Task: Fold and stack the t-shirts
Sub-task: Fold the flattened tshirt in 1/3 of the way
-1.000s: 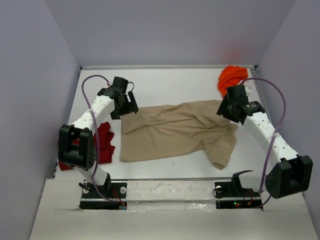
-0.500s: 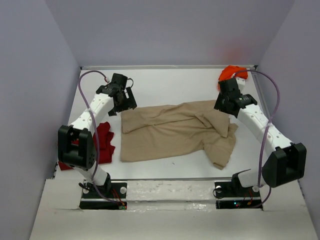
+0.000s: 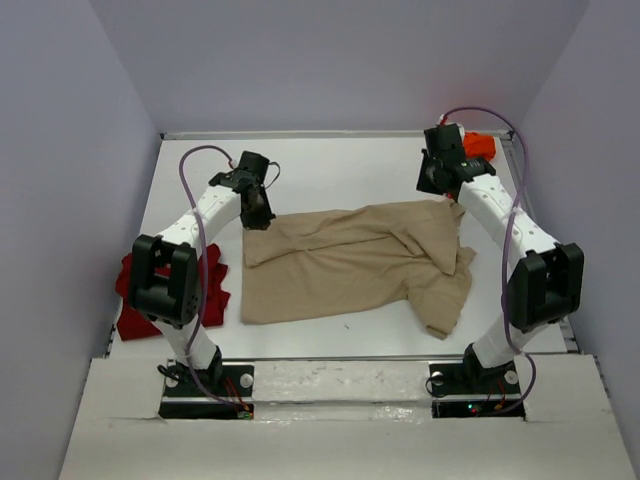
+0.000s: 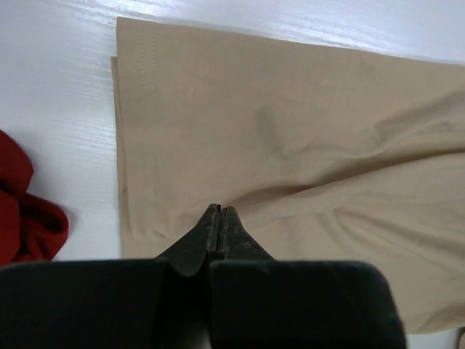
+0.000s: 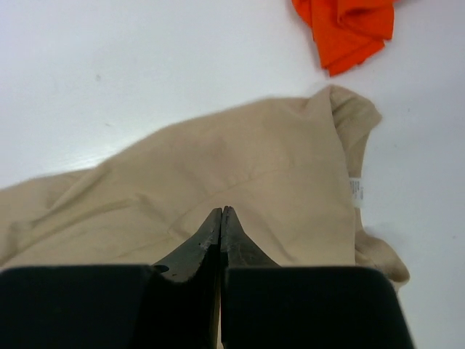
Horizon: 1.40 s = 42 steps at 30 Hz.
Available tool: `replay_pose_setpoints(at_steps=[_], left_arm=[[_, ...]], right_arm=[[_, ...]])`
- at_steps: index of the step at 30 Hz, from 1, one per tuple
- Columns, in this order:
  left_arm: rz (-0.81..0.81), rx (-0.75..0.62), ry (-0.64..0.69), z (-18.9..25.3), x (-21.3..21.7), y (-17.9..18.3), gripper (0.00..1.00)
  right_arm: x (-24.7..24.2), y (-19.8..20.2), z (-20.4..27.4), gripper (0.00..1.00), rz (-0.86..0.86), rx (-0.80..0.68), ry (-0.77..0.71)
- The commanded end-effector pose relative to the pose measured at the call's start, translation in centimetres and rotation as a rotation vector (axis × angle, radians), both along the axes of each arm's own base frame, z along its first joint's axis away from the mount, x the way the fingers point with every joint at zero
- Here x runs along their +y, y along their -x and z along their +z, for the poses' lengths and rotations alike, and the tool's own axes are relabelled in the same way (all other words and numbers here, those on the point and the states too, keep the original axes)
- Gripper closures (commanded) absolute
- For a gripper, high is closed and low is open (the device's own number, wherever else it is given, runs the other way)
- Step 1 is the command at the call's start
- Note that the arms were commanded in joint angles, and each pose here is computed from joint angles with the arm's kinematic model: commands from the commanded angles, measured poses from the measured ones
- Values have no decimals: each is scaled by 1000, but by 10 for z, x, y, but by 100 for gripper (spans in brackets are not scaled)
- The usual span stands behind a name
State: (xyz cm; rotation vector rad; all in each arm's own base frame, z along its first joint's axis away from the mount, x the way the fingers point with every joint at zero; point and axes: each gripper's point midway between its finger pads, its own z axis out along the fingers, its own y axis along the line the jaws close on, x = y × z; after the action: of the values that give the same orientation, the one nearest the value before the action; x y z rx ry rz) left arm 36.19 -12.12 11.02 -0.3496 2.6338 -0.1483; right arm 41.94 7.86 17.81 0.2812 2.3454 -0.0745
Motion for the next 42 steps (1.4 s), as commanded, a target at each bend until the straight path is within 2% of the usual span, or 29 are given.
replay_pose_setpoints(at_steps=[1, 4, 6, 10, 13, 16, 23, 28, 37, 42], left_arm=[[-4, 11, 0, -13, -5, -9, 100], [-19, 25, -9, -21, -11, -15, 100], [-25, 29, -12, -24, -14, -17, 100], [-37, 42, -2, -31, -18, -18, 100], [-49, 41, 4, -31, -22, -19, 100], [-46, 25, 5, -26, -23, -24, 100], [-58, 24, 15, -22, -29, -35, 100], [-67, 39, 35, -26, -35, -35, 100], [-97, 97, 57, -48, -43, -32, 100], [-100, 134, 75, -56, -46, -30, 100]], right_arm=[[18, -26, 56, 100, 83, -154, -39], [28, -37, 15, 100, 139, -29, -13], [28, -38, -32, 100, 120, 129, 15], [41, -33, -76, 100, 137, 182, -56], [55, -29, -81, 100, 146, 173, -142], [56, -24, -82, 100, 133, 162, -166], [50, -12, -98, 100, 128, 198, -147], [49, -8, -91, 100, 131, 184, -153], [47, -22, -95, 100, 150, 180, -126], [45, -26, -115, 100, 167, 225, -118]])
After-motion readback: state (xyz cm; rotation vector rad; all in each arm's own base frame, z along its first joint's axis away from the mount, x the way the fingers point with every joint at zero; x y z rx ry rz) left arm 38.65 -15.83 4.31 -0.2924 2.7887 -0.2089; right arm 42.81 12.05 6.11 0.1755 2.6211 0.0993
